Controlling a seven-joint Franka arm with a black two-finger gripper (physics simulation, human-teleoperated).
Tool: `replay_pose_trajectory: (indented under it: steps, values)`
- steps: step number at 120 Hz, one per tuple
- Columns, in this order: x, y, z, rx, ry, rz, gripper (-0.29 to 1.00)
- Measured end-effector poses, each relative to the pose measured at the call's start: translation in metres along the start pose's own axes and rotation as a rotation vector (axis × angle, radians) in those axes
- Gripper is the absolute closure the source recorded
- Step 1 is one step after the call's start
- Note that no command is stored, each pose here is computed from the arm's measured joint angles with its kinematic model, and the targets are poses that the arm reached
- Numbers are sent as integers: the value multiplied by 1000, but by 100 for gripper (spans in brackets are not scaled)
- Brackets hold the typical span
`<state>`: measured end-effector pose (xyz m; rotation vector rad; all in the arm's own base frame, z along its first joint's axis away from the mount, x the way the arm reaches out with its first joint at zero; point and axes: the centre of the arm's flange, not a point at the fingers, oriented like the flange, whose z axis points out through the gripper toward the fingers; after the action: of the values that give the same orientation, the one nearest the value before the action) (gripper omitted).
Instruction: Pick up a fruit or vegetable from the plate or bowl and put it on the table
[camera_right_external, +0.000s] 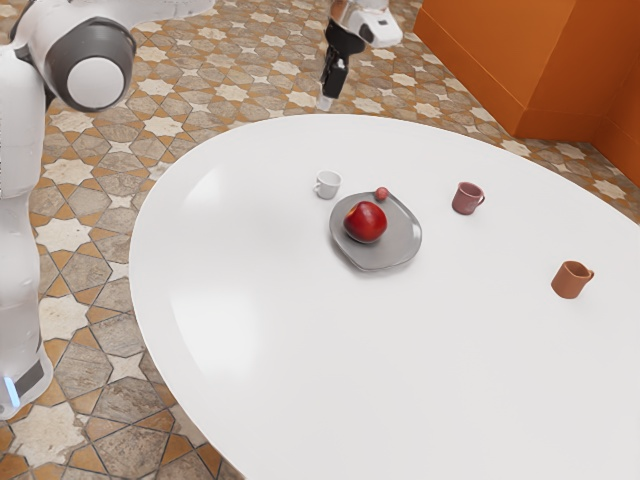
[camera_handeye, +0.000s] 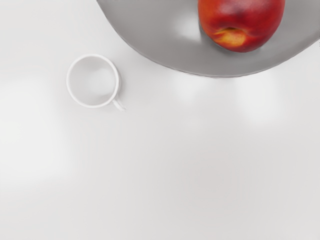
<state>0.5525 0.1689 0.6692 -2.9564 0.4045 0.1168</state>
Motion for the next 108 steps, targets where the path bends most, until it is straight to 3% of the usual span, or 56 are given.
replay_pose_trajectory:
  steps: [27, 76, 108]
  values:
    - [63, -3, 63, -6, 14, 185, 0]
    - [132, -38, 134, 98, 144, 335, 0]
    - [161, -44, 158, 62, 250, 314, 0]
